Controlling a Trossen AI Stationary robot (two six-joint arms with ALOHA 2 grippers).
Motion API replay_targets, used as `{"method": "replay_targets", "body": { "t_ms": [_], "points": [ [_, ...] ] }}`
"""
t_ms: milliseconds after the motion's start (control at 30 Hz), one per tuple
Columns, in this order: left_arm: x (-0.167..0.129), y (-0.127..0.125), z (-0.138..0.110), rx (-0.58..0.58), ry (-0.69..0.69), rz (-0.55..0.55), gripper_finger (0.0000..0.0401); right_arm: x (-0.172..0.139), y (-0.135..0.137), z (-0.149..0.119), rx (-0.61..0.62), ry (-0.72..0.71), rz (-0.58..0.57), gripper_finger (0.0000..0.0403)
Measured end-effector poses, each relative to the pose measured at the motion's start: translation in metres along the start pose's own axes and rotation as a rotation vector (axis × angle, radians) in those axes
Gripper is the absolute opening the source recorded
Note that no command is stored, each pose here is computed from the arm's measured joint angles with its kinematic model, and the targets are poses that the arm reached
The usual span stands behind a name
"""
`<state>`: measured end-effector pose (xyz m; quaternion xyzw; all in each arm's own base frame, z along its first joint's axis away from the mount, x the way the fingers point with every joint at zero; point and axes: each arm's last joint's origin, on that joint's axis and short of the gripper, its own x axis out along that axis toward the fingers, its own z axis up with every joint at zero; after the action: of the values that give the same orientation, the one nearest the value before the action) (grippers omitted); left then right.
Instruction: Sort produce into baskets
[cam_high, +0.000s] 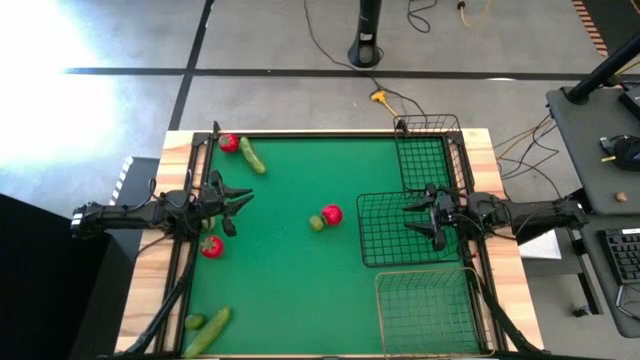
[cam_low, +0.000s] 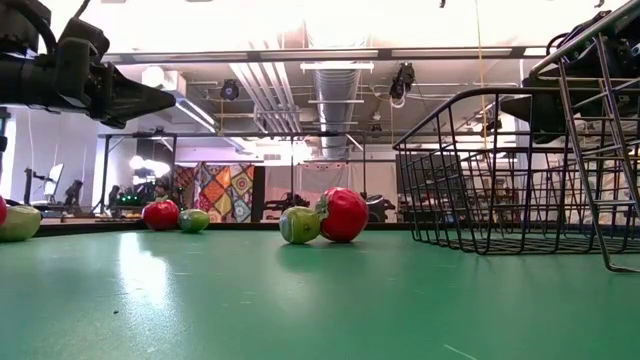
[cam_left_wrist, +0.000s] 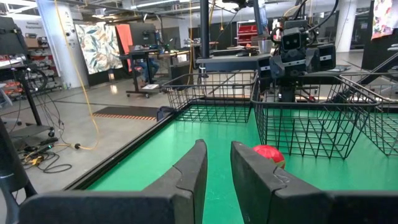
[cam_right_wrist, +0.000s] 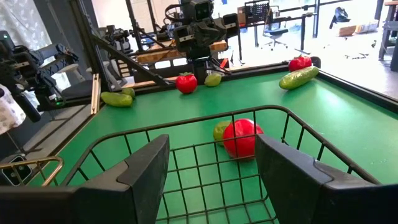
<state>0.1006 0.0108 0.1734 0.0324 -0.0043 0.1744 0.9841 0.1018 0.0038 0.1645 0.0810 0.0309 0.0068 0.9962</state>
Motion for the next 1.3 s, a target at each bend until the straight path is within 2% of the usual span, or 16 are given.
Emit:
{"method": "replay_targets", "body": {
  "t_ms": [567,633,867,967,1033,1133,1200,1300],
  "points": [
    [0.0,0.0,0.001,-0.001,-0.004,0.001,0.0056,0.0,0.0,0.0,0.0,0.0,0.0,0.0228],
    [0.0,0.001,0.006,-0.005,-0.055,0.007,0.0056,0.0,0.0,0.0,0.0,0.0,0.0,0.0228],
    [-0.007,0.005,0.037,-0.329,-0.383,-0.037,0.0056,0.0,0.0,0.0,0.0,0.0,0.0,0.0228],
    [-0.011,0.006,0.045,-0.344,-0.475,-0.035,0.0056,0.0,0.0,0.0,0.0,0.0,0.0,0.0228],
    [-0.013,0.009,0.05,-0.263,-0.52,0.032,0.0056,0.0,0.0,0.0,0.0,0.0,0.0,0.0228],
    [-0.016,0.015,0.055,-0.154,-0.526,0.255,0.0056,0.0,0.0,0.0,0.0,0.0,0.0,0.0228],
    [-0.018,0.019,0.059,-0.196,-0.55,0.375,0.0056,0.0,0.0,0.0,0.0,0.0,0.0,0.0228],
    [-0.018,0.021,0.062,-0.204,-0.594,0.407,0.0056,0.0,0.0,0.0,0.0,0.0,0.0,0.0228]
  ]
}}
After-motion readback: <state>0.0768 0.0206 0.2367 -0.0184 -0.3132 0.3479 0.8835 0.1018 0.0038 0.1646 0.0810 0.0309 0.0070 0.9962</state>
